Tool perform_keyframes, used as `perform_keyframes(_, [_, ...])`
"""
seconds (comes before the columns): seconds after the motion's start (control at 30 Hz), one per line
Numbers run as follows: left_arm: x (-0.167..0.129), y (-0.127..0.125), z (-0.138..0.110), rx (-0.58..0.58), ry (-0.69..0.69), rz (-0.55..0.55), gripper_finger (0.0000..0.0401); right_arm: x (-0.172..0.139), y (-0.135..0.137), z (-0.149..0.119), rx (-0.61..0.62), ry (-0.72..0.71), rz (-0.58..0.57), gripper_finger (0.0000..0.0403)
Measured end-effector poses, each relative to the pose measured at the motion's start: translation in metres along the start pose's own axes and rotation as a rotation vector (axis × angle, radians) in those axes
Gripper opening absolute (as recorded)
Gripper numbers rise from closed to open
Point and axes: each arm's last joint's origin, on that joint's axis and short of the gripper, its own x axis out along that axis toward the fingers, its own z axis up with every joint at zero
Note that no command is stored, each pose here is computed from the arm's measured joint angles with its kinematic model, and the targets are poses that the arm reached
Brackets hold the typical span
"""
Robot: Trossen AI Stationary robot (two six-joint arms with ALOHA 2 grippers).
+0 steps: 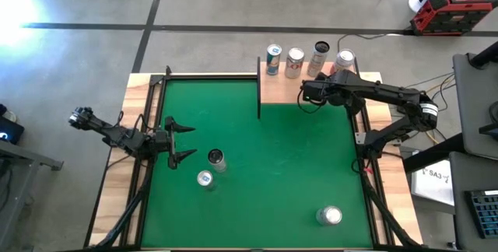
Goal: Place canned beverage on shelf
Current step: Put the pink-white soda can on the shelf aligned with the other pink-white soda can
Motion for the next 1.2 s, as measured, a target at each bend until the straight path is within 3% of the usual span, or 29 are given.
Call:
perform_keyframes(0.5, [0.0, 0.0, 0.0, 0.0, 0.0, 0.0, 0.0361, 0.0046, 0.0012, 0.0054, 0.026, -0.005, -0.02, 0.0381])
perform_keyframes(0.9, [0.0, 0.0, 0.0, 0.0, 0.0, 0.0, 0.0361, 0.0054, 0.0014, 0.0062, 0.004, -0.007, -0.023, 0.0268])
perform_keyframes(1.2, [0.0, 0.0, 0.0, 0.0, 0.0, 0.0, 0.0361, 0.0038, 0.0022, 0.0071, -0.111, -0.017, -0.011, 0.0283])
